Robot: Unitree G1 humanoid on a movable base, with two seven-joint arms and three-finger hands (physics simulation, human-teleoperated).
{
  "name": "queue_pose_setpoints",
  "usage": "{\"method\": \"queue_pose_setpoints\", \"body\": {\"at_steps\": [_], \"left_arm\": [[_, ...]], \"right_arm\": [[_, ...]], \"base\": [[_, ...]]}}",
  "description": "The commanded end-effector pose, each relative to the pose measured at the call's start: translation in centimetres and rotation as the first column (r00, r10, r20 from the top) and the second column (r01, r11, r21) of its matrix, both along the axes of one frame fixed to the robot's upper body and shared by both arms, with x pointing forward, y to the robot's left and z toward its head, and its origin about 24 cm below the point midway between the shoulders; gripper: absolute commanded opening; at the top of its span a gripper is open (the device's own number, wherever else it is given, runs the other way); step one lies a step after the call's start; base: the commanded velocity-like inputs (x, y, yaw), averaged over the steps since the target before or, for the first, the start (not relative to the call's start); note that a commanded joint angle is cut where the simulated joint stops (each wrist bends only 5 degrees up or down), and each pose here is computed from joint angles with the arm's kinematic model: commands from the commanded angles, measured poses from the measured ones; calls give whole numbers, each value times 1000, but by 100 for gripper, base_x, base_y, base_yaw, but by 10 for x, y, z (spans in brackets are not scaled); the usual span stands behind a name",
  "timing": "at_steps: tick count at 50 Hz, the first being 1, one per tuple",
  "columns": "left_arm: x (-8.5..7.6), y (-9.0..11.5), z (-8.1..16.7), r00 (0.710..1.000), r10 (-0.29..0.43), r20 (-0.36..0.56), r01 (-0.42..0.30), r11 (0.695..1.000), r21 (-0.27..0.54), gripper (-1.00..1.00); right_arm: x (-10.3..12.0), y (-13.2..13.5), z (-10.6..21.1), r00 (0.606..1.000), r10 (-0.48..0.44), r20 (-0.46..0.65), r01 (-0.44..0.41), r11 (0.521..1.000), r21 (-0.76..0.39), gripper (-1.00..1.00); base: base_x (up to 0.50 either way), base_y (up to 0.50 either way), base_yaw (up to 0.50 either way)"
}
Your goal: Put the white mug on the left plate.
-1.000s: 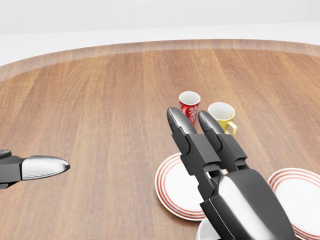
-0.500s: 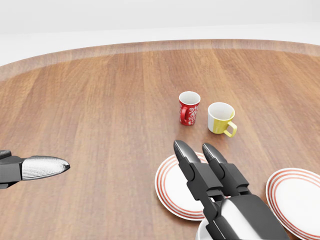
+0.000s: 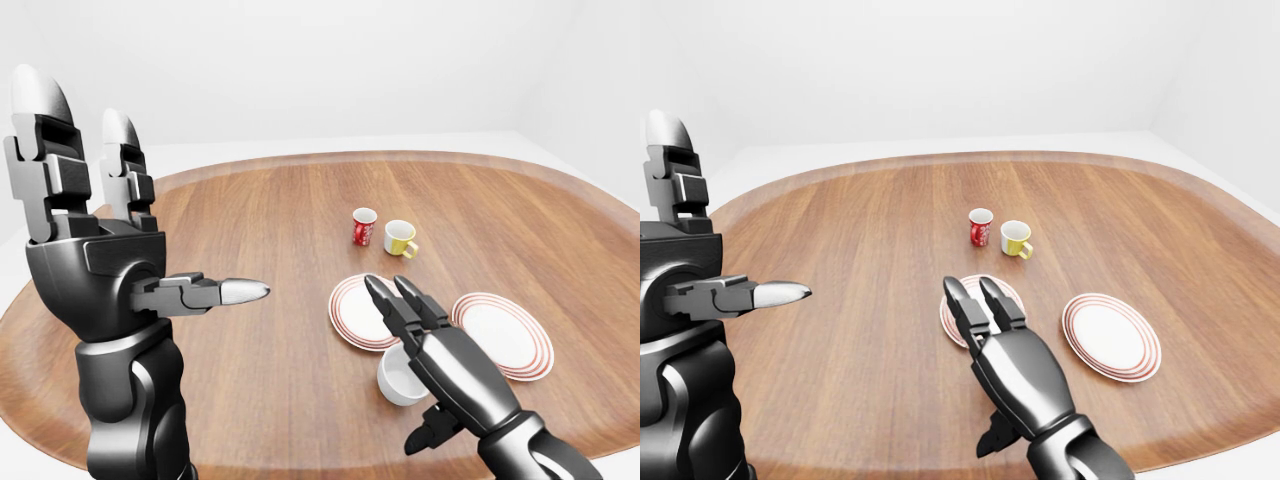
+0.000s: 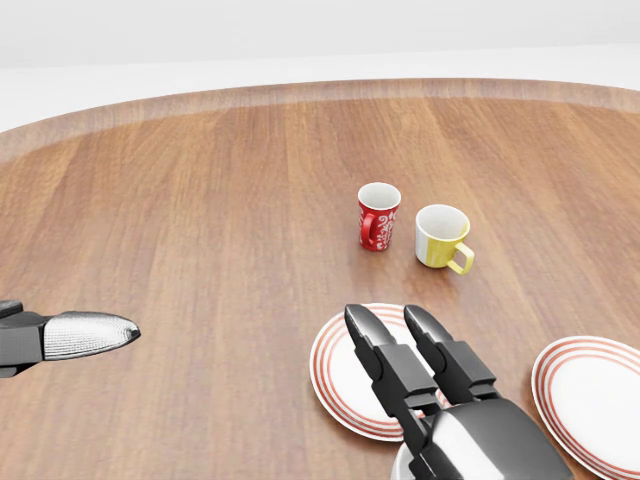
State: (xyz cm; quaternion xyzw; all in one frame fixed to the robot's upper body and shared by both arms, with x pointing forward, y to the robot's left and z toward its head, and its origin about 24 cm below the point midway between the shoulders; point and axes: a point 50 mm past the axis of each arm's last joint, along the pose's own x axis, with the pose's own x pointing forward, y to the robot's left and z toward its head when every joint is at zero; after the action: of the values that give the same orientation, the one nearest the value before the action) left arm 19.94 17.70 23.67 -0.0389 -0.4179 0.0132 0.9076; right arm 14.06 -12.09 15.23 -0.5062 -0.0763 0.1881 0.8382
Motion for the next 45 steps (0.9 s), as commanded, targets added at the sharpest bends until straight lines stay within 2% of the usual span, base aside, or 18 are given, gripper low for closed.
{"method": "queue_pose_setpoints", "body": {"at_steps": [1,10,45], "left_arm": [[0,0,1,1000,0,2,0,1000,0,100],[-1,-1,0,1000,-2,2,2,1000,0,100],[-1,-1,0,1000,-4,1,4,1000,1,100]], "right_arm": [[4,-8,-3,998,-59,-7,59,998,-32,100],[8,-18,-13,991,-123,-50,121,992,-47,100],[26,-31,-34,971,-206,-121,198,977,-79,100]], "base": [[0,0,0],[0,0,0],[0,0,0]]}}
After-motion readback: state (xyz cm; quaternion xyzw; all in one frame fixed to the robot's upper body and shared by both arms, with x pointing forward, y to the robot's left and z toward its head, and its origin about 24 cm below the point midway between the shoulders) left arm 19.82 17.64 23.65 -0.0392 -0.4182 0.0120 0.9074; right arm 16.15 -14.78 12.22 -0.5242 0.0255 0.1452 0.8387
